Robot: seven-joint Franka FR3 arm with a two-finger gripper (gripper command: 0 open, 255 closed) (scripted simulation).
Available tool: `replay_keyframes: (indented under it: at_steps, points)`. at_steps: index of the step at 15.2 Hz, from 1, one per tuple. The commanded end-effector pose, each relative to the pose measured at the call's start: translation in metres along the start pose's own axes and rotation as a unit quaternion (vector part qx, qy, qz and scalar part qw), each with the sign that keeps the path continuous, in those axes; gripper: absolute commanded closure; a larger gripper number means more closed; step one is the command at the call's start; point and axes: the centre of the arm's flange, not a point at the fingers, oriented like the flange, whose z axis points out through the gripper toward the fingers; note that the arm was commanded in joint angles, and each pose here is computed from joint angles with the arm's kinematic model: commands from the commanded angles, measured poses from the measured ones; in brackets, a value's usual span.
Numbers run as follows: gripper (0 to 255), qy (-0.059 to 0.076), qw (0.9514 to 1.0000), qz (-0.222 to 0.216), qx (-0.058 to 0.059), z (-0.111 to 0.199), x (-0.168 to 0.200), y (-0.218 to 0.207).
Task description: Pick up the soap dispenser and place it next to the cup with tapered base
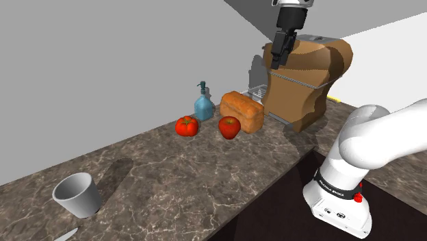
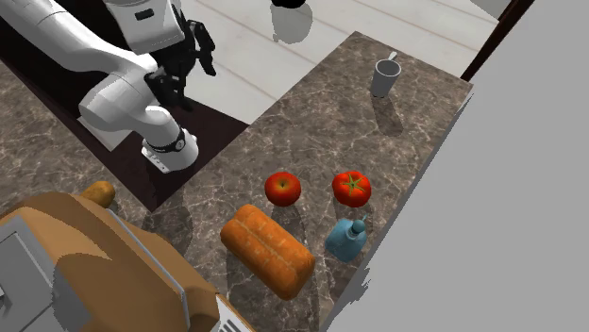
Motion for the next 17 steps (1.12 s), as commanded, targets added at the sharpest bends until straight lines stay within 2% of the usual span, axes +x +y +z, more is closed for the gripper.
replay_keyframes:
  at_steps: [1, 17]
  points:
    - [0, 0.0, 1.0, 0.0, 0.0, 0.0, 0.0, 0.0]
    - [0, 0.015, 0.9998, -0.008, -0.003, 0.082, 0.184, 0.048]
